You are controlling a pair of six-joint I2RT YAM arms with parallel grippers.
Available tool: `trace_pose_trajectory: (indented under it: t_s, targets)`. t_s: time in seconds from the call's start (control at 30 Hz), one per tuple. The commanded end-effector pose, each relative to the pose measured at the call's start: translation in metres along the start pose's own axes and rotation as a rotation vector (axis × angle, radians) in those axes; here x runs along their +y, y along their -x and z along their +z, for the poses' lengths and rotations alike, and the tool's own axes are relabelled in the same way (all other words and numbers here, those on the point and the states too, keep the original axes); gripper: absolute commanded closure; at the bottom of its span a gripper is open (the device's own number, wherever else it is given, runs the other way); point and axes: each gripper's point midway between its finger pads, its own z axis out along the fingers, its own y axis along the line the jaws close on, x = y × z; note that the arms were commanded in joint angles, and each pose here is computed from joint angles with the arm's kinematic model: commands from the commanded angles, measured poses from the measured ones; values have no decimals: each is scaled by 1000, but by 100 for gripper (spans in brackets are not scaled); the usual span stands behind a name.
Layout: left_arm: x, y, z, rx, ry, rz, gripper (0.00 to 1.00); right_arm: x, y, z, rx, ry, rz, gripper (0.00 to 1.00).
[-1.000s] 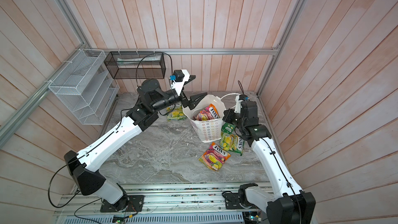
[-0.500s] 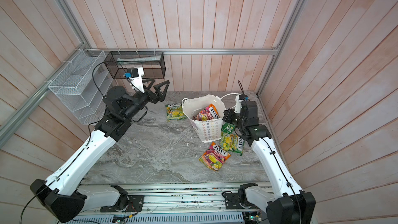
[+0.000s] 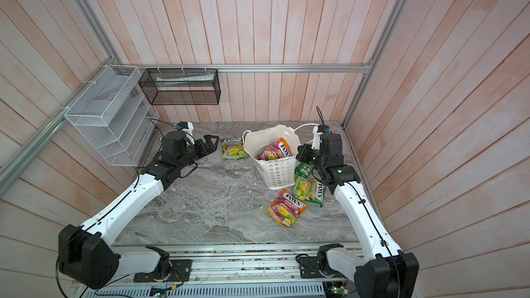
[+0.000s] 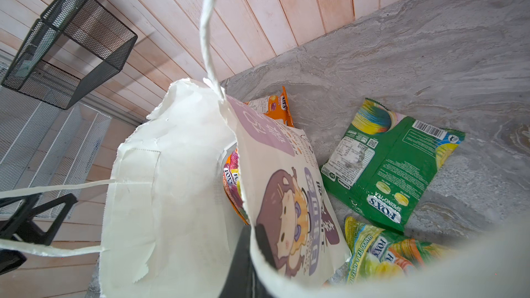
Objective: Place the snacks into the paper bag
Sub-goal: Pick up the snack from the top-center of the table.
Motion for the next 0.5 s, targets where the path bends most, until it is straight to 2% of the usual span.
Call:
trace_pose_trajectory:
  t_s: [0.0, 0.17, 0.3, 0.47]
  targets:
    - [8, -9, 26, 42, 8, -57, 0, 0, -2, 0, 3, 1, -26, 100]
    - [32, -22, 72, 92, 70, -27, 0, -1, -3, -5, -3, 3, -25, 100]
    - [57, -17, 109, 118, 114, -4, 0, -2, -6, -8, -3, 2, -26, 100]
    - [78, -25, 147, 210, 83, 8, 0, -2, -4, -15, -10, 0, -33, 100]
